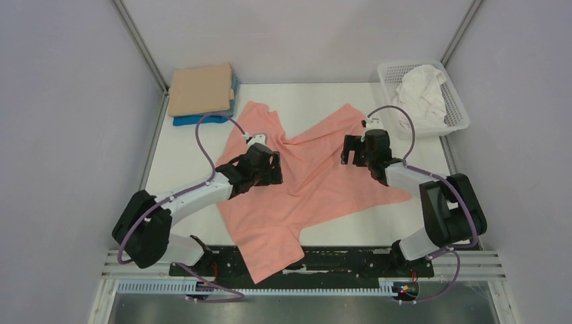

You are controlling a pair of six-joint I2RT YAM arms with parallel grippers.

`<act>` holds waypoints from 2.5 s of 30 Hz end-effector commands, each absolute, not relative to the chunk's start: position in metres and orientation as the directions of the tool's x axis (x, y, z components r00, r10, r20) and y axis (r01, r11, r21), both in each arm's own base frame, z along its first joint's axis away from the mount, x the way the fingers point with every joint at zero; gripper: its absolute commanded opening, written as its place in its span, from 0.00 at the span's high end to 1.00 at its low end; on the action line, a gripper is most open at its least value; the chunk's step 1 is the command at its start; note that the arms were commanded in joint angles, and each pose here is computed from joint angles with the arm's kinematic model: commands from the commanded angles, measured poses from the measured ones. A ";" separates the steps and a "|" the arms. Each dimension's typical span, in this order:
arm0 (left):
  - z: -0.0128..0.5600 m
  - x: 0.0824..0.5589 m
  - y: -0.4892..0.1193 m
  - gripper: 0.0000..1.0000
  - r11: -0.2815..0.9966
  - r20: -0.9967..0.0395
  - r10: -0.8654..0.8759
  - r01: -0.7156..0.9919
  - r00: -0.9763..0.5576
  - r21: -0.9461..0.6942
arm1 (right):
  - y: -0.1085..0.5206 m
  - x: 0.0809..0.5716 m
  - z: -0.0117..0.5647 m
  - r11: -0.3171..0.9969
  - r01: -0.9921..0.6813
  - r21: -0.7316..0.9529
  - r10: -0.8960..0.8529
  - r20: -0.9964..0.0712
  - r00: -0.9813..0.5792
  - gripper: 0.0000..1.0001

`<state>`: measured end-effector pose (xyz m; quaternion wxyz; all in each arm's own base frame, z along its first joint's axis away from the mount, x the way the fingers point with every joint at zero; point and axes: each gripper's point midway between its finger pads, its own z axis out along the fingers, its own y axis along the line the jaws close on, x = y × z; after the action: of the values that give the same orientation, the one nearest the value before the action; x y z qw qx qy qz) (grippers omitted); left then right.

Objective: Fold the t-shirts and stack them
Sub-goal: Flatten out the tshirt, then grab the side of the flattened tshirt closest away from the robot with both arms

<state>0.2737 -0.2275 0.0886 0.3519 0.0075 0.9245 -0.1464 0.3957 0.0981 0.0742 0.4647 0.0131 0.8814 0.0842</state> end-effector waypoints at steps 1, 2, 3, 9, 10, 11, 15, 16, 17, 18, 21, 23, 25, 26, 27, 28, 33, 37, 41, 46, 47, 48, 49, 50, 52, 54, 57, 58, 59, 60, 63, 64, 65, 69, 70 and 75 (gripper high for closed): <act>0.063 0.290 -0.178 0.12 0.969 -0.613 -0.213 -0.082 -0.761 -0.234 | 0.104 0.389 0.063 0.978 -0.060 0.201 0.130 -0.805 -0.578 0.02; 0.058 0.297 -0.171 0.12 0.963 -0.598 -0.244 -0.116 -0.764 -0.244 | 0.103 0.390 0.059 0.979 -0.052 0.199 0.131 -0.798 -0.588 0.02; 0.052 0.303 -0.167 0.12 0.959 -0.586 -0.261 -0.137 -0.767 -0.248 | 0.100 0.390 0.055 0.979 -0.034 0.202 0.143 -0.794 -0.591 0.02; 0.019 0.332 -0.162 0.12 0.945 -0.496 -0.313 -0.216 -0.810 -0.244 | 0.071 0.386 0.032 0.969 0.105 0.226 0.242 -0.760 -0.603 0.02; 0.013 0.338 -0.164 0.12 0.946 -0.481 -0.314 -0.223 -0.819 -0.236 | 0.068 0.385 0.027 0.968 0.110 0.225 0.244 -0.752 -0.612 0.02; 0.005 0.340 -0.166 0.12 0.947 -0.458 -0.310 -0.227 -0.833 -0.228 | 0.062 0.382 0.021 0.966 0.126 0.224 0.253 -0.741 -0.622 0.02; -0.010 0.364 -0.182 0.12 0.941 -0.401 -0.315 -0.229 -0.860 -0.248 | 0.036 0.375 0.006 0.945 0.226 0.236 0.326 -0.713 -0.621 0.02; -0.014 0.370 -0.184 0.12 0.941 -0.387 -0.316 -0.234 -0.866 -0.245 | 0.029 0.375 0.005 0.937 0.254 0.240 0.348 -0.710 -0.612 0.02; -0.013 0.379 -0.187 0.12 0.940 -0.386 -0.318 -0.235 -0.866 -0.247 | 0.024 0.374 0.005 0.929 0.276 0.246 0.367 -0.707 -0.605 0.02; -0.017 0.384 -0.186 0.12 0.941 -0.373 -0.319 -0.244 -0.872 -0.233 | 0.016 0.372 0.003 0.917 0.312 0.250 0.393 -0.702 -0.594 0.02; -0.022 0.405 -0.187 0.12 0.938 -0.346 -0.330 -0.264 -0.878 -0.225 | 0.000 0.369 -0.002 0.884 0.388 0.259 0.451 -0.689 -0.568 0.02; -0.022 0.417 -0.184 0.12 0.937 -0.339 -0.337 -0.277 -0.878 -0.214 | -0.001 0.365 -0.007 0.870 0.414 0.268 0.476 -0.674 -0.565 0.02; -0.012 0.423 -0.193 0.12 0.935 -0.324 -0.324 -0.248 -0.889 -0.253 | -0.013 0.363 -0.009 0.848 0.455 0.271 0.505 -0.672 -0.541 0.02; -0.006 0.429 -0.195 0.12 0.935 -0.345 -0.319 -0.234 -0.883 -0.267 | -0.015 0.363 -0.008 0.845 0.461 0.269 0.507 -0.676 -0.535 0.02; -0.001 0.432 -0.201 0.12 0.932 -0.350 -0.313 -0.214 -0.883 -0.293 | -0.016 0.365 -0.007 0.845 0.462 0.269 0.507 -0.679 -0.531 0.02; 0.004 0.437 -0.201 0.12 0.935 -0.366 -0.305 -0.202 -0.879 -0.292 | -0.016 0.367 -0.004 0.848 0.455 0.272 0.503 -0.685 -0.527 0.02; 0.030 0.444 -0.193 0.12 0.949 -0.420 -0.280 -0.183 -0.863 -0.256 | 0.001 0.381 0.032 0.888 0.318 0.332 0.456 -0.729 -0.511 0.02; 0.087 0.434 -0.201 0.12 0.952 -0.524 -0.240 -0.092 -0.817 -0.292 | 0.015 0.375 0.068 0.916 0.191 0.353 0.401 -0.775 -0.488 0.02; 0.135 0.388 -0.205 0.12 0.960 -0.621 -0.205 -0.031 -0.757 -0.279 | 0.009 0.349 0.098 0.925 0.192 0.328 0.381 -0.814 -0.438 0.02; 0.133 0.305 -0.205 0.12 0.962 -0.632 -0.209 -0.042 -0.746 -0.270 | -0.012 0.309 0.108 0.907 0.294 0.302 0.397 -0.845 -0.359 0.02; 0.124 0.285 -0.208 0.12 0.962 -0.615 -0.200 -0.032 -0.763 -0.272 | -0.016 0.302 0.104 0.893 0.328 0.310 0.417 -0.843 -0.339 0.02; 0.121 0.268 -0.210 0.12 0.959 -0.605 -0.197 -0.023 -0.772 -0.283 | -0.024 0.293 0.102 0.869 0.380 0.316 0.442 -0.841 -0.313 0.02; 0.111 0.250 -0.209 0.12 0.962 -0.588 -0.183 -0.019 -0.788 -0.273 | -0.030 0.287 0.100 0.837 0.432 0.337 0.478 -0.834 -0.277 0.02; 0.105 0.233 -0.208 0.12 0.965 -0.576 -0.167 -0.012 -0.801 -0.262 | -0.038 0.276 0.093 0.797 0.497 0.344 0.514 -0.818 -0.259 0.02; 0.092 0.201 -0.201 0.12 0.975 -0.546 -0.131 -0.010 -0.828 -0.220 | -0.042 0.268 0.094 0.783 0.511 0.356 0.519 -0.825 -0.221 0.02; 0.082 0.173 -0.196 0.12 0.985 -0.515 -0.084 0.008 -0.853 -0.173 | -0.039 0.265 0.096 0.793 0.484 0.371 0.514 -0.833 -0.205 0.02; 0.067 0.135 -0.181 0.12 0.997 -0.480 -0.016 0.021 -0.877 -0.071 | -0.036 0.261 0.095 0.805 0.464 0.370 0.506 -0.836 -0.213 0.02; 0.062 0.126 -0.176 0.13 0.999 -0.467 -0.006 0.019 -0.884 -0.049 | -0.036 0.259 0.091 0.809 0.468 0.357 0.500 -0.835 -0.228 0.02; 0.057 0.118 -0.170 0.13 0.999 -0.456 0.006 0.021 -0.890 -0.027 | -0.037 0.258 0.090 0.809 0.474 0.348 0.498 -0.834 -0.238 0.02; 0.054 0.111 -0.169 0.14 0.999 -0.445 0.009 0.023 -0.896 -0.026 | -0.037 0.256 0.087 0.809 0.480 0.341 0.499 -0.829 -0.252 0.02; 0.045 0.100 -0.166 0.19 0.999 -0.426 -0.001 0.015 -0.905 -0.035 | -0.032 0.257 0.081 0.825 0.465 0.322 0.490 -0.818 -0.301 0.02; 0.043 0.097 -0.165 0.20 0.999 -0.420 -0.011 0.008 -0.907 -0.042 | -0.030 0.257 0.078 0.830 0.458 0.318 0.486 -0.814 -0.318 0.02; 0.041 0.095 -0.164 0.22 0.999 -0.417 -0.016 0.005 -0.909 -0.049 | -0.029 0.258 0.076 0.835 0.453 0.312 0.483 -0.810 -0.333 0.02; 0.029 0.090 -0.165 0.26 0.995 -0.409 -0.040 0.001 -0.911 -0.100 | -0.031 0.255 0.066 0.835 0.472 0.283 0.478 -0.798 -0.367 0.02; 0.029 0.091 -0.168 0.28 0.993 -0.416 -0.048 0.002 -0.908 -0.120 | -0.032 0.255 0.066 0.832 0.477 0.282 0.480 -0.797 -0.367 0.02; 0.020 0.094 -0.171 0.33 0.993 -0.425 -0.033 0.018 -0.905 -0.114 | -0.036 0.253 0.070 0.815 0.501 0.290 0.491 -0.806 -0.331 0.02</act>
<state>0.0845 -0.1564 0.0200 0.1963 0.0226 0.9797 -0.0347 0.2469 -0.0303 0.0525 0.4663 0.2934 0.8346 0.0006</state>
